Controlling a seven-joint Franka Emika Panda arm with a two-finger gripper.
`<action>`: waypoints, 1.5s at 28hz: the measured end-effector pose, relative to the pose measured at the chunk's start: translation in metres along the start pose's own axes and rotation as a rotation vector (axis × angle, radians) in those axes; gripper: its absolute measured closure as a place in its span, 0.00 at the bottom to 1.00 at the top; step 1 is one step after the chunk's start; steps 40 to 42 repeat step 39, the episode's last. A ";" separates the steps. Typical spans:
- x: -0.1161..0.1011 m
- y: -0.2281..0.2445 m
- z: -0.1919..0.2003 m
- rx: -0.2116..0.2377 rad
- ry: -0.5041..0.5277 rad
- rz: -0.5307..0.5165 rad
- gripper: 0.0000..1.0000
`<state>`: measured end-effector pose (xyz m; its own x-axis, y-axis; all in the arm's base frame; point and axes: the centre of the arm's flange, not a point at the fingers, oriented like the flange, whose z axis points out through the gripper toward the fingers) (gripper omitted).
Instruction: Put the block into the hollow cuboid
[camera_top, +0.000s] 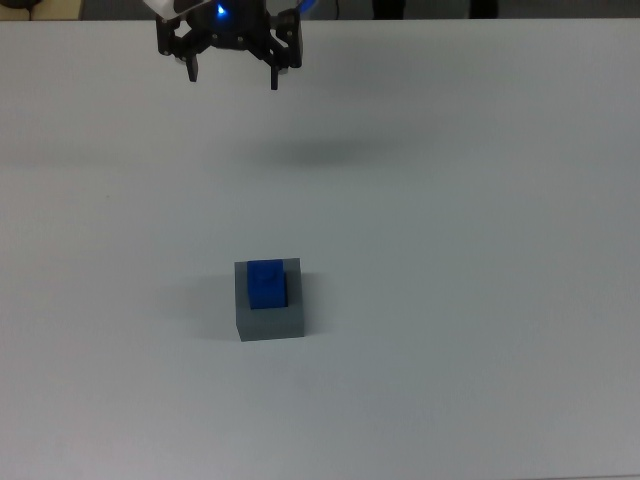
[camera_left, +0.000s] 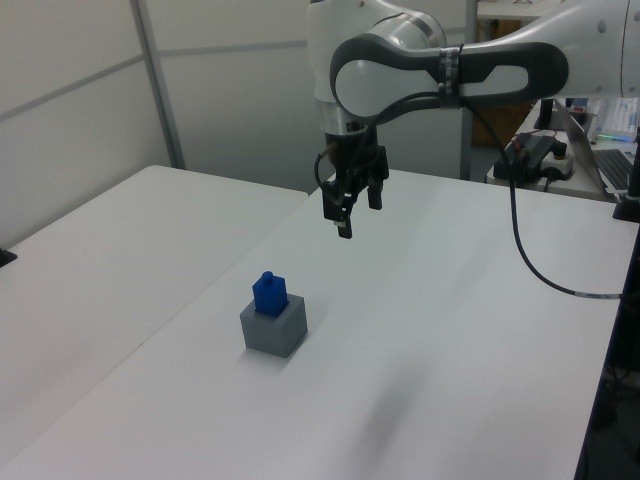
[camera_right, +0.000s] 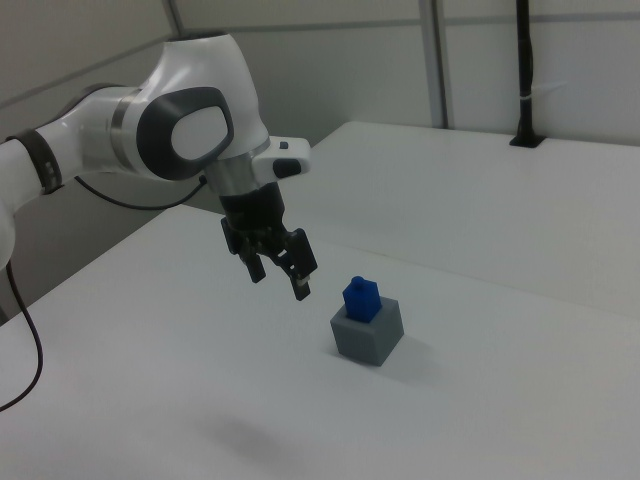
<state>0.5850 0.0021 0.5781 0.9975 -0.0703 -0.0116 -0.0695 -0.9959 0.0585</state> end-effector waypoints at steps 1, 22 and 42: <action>0.000 0.001 0.000 0.000 0.000 0.002 0.00; 0.007 -0.007 -0.007 0.039 0.068 -0.002 0.00; 0.010 -0.011 -0.013 0.042 0.098 -0.009 0.00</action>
